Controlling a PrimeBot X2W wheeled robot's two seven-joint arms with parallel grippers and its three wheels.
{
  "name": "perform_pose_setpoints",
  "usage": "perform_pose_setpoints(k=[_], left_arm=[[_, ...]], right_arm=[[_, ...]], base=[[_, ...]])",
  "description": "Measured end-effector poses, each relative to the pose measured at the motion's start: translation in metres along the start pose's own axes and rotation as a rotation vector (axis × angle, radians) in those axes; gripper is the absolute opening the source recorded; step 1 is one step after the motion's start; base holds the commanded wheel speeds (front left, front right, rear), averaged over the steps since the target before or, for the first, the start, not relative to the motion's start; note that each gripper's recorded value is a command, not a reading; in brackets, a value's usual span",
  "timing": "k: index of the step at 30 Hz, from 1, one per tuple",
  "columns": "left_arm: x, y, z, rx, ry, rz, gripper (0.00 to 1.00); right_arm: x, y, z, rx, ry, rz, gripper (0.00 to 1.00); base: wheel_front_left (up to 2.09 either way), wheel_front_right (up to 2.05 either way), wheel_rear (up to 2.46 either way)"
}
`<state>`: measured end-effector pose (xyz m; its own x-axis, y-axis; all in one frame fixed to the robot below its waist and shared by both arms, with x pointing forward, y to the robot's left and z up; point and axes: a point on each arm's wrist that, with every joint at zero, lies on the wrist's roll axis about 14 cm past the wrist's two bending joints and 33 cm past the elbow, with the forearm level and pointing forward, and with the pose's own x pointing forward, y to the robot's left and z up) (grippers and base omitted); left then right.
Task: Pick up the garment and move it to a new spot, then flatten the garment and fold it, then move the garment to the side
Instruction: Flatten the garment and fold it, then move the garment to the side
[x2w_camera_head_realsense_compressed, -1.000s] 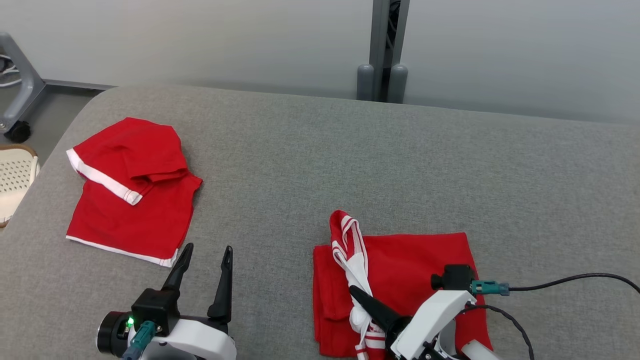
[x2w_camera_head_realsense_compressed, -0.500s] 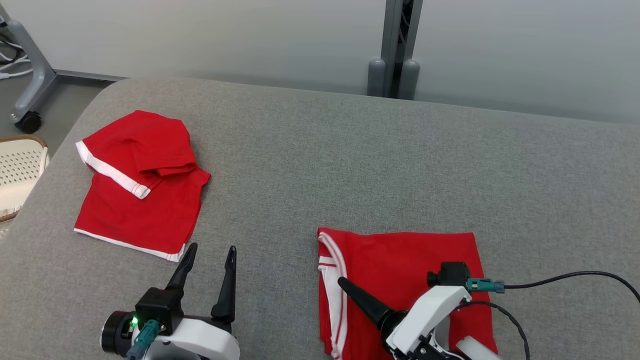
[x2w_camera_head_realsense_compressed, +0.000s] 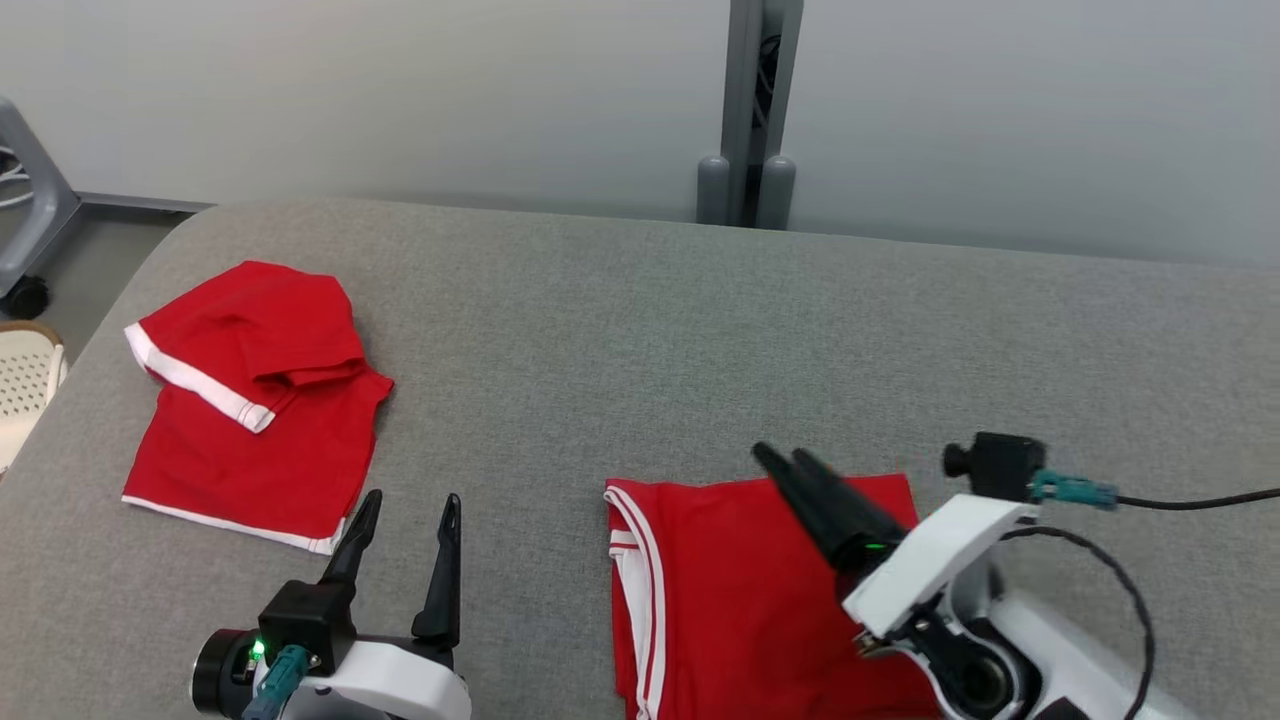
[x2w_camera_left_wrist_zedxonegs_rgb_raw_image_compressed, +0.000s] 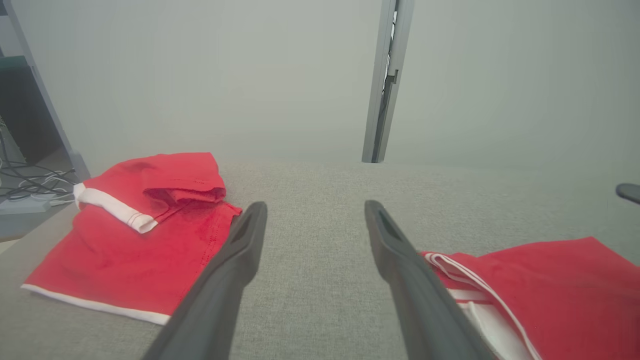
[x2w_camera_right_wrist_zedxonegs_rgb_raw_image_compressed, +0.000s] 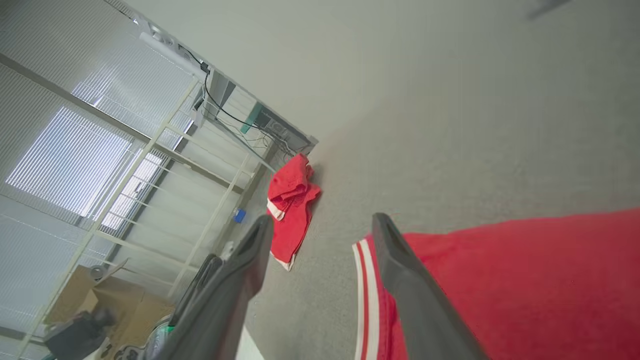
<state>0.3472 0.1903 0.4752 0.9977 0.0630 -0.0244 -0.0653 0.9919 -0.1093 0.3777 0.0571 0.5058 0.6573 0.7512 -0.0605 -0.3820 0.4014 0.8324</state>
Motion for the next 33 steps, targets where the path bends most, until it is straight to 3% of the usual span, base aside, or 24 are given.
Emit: perform_pose_setpoints(k=[2, 4, 8, 11, 14, 19, 24, 33], left_arm=[[0.000, -0.006, 0.004, -0.002, -0.015, -0.018, 1.00], [0.002, -0.010, 0.009, -0.002, -0.030, -0.032, 1.00], [0.007, -0.020, 0.018, -0.001, -0.058, -0.064, 1.00], [0.010, -0.030, 0.023, 0.006, -0.076, -0.095, 1.00], [0.014, -0.034, 0.028, -0.004, -0.088, -0.100, 1.00], [0.016, -0.040, 0.032, -0.016, -0.101, -0.117, 1.00], [0.013, -0.044, 0.028, -0.017, -0.091, -0.126, 1.00], [0.011, -0.039, 0.028, -0.012, -0.092, -0.104, 1.00]], right_arm=[[-0.016, -0.019, 0.040, -0.226, -0.113, -0.051, 1.00], [-0.028, -0.029, 0.063, -0.367, -0.180, -0.085, 1.00], [-0.054, -0.047, 0.112, -0.741, -0.236, -0.173, 1.00], [-0.072, -0.040, 0.151, -0.914, -0.332, -0.223, 1.00], [-0.093, -0.038, 0.164, -1.011, -0.408, -0.278, 1.00], [-0.126, -0.043, 0.161, -1.049, -0.500, -0.379, 1.00], [-0.147, -0.055, 0.143, -0.992, -0.536, -0.463, 1.00], [-0.150, -0.062, 0.120, -0.951, -0.522, -0.500, 1.00]], base=[[0.00, 0.00, 0.00], [0.00, 0.00, 0.00], [0.00, 0.00, 0.00], [0.00, 0.00, 0.00], [0.00, 0.00, 0.00], [0.00, 0.00, 0.00], [0.00, 0.00, 0.00], [0.00, 0.00, 0.00]])
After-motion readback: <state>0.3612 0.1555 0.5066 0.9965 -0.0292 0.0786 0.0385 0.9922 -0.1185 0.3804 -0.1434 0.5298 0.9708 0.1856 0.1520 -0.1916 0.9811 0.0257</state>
